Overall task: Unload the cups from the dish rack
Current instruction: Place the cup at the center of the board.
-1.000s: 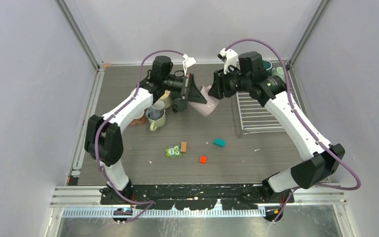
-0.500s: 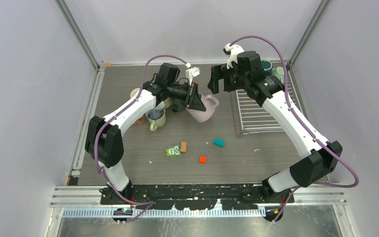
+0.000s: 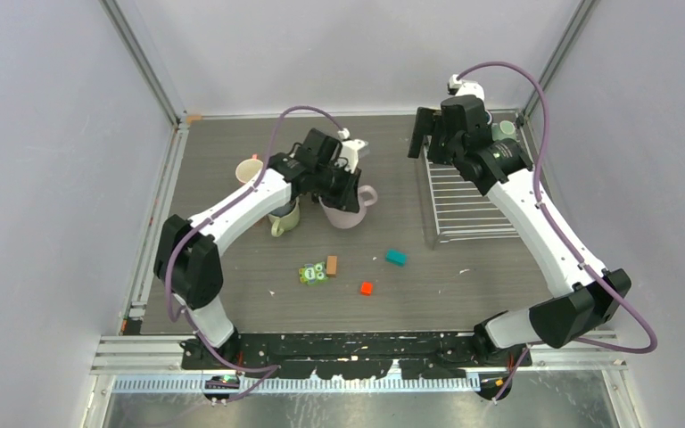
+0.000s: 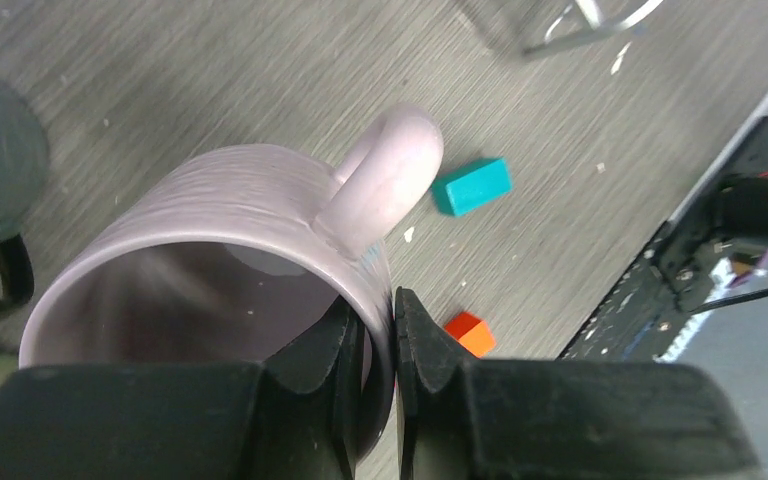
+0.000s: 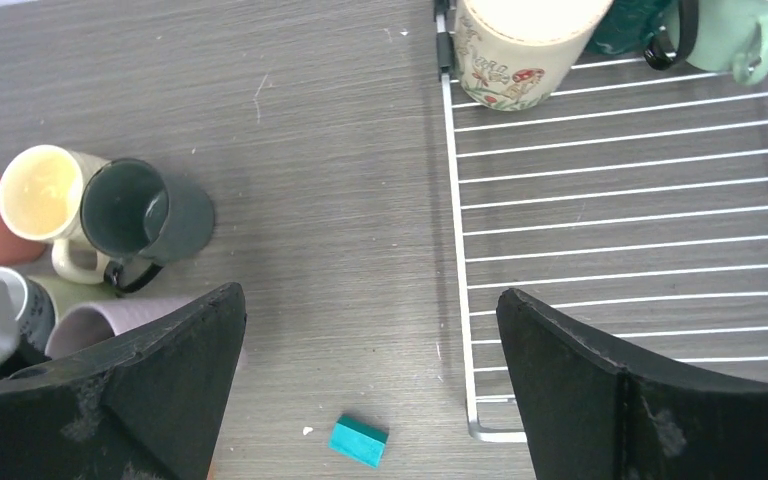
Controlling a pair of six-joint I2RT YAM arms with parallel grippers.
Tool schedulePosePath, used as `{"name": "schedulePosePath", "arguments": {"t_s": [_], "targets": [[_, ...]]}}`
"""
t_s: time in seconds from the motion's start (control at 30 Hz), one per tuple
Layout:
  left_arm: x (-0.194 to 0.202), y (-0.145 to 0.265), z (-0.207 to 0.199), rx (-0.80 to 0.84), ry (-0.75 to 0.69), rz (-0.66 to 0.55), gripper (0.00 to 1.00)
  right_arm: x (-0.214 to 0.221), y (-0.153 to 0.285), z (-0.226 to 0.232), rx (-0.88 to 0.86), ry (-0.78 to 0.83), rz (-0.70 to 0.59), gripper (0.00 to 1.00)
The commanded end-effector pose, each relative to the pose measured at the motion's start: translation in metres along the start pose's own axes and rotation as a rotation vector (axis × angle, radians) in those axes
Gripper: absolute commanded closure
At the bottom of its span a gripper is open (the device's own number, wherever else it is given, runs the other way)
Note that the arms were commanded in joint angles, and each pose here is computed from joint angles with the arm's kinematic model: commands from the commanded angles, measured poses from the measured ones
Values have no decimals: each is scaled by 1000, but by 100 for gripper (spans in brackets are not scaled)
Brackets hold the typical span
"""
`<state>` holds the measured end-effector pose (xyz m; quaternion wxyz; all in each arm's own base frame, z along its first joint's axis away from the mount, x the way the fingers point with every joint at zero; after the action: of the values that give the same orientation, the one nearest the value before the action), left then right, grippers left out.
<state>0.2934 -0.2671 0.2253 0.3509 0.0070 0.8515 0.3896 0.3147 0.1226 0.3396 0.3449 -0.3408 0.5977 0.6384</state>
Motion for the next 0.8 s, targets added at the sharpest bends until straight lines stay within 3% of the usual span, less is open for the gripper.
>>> {"name": "schedulePosePath", "arguments": {"t_s": [0.0, 0.33, 0.77], "targets": [[-17, 11, -7, -150, -103, -70, 100, -10, 11, -9, 66, -103, -47, 0], [-5, -27, 8, -331, -131, -45, 100, -4, 4, -11, 60, -155, -24, 0], [-1, -56, 28, -406, -102, -49, 100, 4, 2, -10, 48, -166, -2, 0]]}}
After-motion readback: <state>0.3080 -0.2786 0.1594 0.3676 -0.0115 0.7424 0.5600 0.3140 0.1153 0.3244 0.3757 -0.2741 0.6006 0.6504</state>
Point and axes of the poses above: each gripper's point midway between its finger pads, its own y axis back along the fingers, its own z axis along the line the jaws close on, x = y × z, the point moved 7 cm from there along y, back along the fingers, and after that the axes turned 6 degrees about y, right-handed, at the moved point
